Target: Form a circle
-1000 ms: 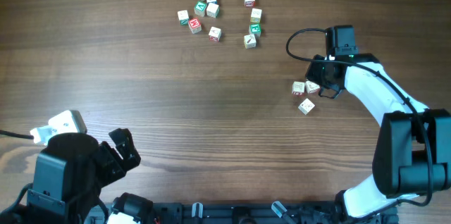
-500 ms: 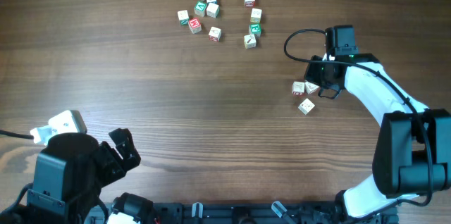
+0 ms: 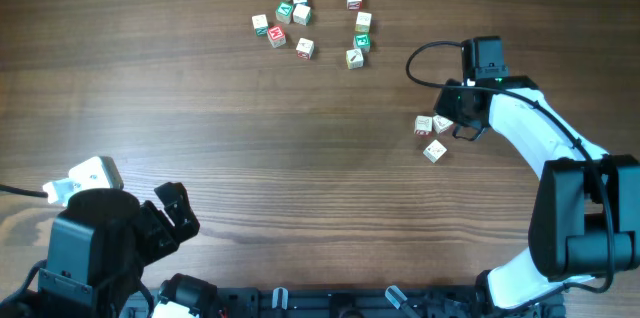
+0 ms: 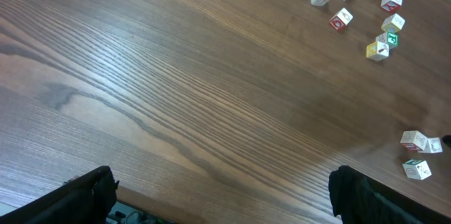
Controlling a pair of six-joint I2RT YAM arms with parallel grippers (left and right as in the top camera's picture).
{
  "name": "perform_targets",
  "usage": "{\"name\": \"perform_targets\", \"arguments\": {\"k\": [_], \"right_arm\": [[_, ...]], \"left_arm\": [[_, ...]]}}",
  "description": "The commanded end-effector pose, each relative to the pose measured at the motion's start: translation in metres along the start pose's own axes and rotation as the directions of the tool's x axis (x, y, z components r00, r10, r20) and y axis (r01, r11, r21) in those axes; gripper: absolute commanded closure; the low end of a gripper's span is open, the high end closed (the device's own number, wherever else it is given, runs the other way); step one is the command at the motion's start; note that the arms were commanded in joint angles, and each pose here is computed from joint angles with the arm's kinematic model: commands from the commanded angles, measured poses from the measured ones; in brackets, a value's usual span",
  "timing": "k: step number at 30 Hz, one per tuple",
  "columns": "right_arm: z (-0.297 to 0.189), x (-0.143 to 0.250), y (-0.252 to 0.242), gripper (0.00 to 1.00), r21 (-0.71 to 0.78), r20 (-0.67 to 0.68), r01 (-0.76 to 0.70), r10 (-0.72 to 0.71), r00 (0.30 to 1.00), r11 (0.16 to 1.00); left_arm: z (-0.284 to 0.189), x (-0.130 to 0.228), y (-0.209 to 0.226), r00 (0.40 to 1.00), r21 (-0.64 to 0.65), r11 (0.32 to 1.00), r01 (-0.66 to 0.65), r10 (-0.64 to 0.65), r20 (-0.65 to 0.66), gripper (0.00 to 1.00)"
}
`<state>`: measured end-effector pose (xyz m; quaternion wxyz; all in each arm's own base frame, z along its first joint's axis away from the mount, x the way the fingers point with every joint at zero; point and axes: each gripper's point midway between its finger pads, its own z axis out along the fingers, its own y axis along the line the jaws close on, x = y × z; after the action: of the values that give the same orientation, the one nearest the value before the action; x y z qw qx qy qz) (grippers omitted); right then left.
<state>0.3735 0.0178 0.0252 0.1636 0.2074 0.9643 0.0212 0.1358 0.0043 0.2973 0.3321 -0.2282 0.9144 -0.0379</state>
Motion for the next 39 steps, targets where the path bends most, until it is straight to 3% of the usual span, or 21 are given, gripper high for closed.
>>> {"name": "perform_targets", "arguments": {"k": [1,8,14,20,23,25,26,36,39], "right_arm": [[0.002,-0.001,-0.013,0.96,0.08,0.005,-0.029,0.029,1.0,0.996],[-0.01,0.029,-0.052,0.96,0.274,-0.075,-0.134,0.16,0.984,0.952],[-0.021,0.089,-0.007,0.96,0.022,-0.413,-0.113,0.113,0.904,0.993],[-0.03,0.108,-0.015,0.96,0.048,-0.489,-0.088,0.1,0.867,0.995],[-0.029,0.106,-0.016,0.74,-0.014,-0.482,0.034,-0.037,0.876,0.999],[-0.028,0.104,-0.016,0.4,-0.042,-0.47,0.098,-0.106,0.876,0.994],[-0.027,0.103,-0.018,0.34,-0.035,-0.465,0.107,-0.111,0.878,0.994],[-0.034,0.109,-0.003,0.32,-0.101,-0.465,0.148,-0.178,0.867,0.984],[-0.056,0.1,0.007,0.25,-0.101,-0.397,0.087,-0.121,0.91,0.991]], "left_arm": [[0.0,0.0,-0.001,1.0,0.001,1.0,0.017,-0.017,-0.002,0.0],[0.0,0.0,-0.001,1.0,0.001,1.0,0.017,-0.017,-0.002,0.0],[0.0,0.0,-0.001,1.0,0.001,1.0,0.017,-0.017,-0.002,0.0],[0.0,0.0,-0.001,1.0,0.001,1.0,0.017,-0.017,-0.002,0.0],[0.0,0.0,-0.001,1.0,0.001,1.0,0.017,-0.017,-0.002,0.0],[0.0,0.0,-0.001,1.0,0.001,1.0,0.017,-0.017,-0.002,0.0],[0.0,0.0,-0.001,1.0,0.001,1.0,0.017,-0.017,-0.002,0.0],[0.0,0.0,-0.001,1.0,0.001,1.0,0.017,-0.017,-0.002,0.0],[0.0,0.0,-0.001,1.0,0.001,1.0,0.017,-0.017,-0.002,0.0]]}}
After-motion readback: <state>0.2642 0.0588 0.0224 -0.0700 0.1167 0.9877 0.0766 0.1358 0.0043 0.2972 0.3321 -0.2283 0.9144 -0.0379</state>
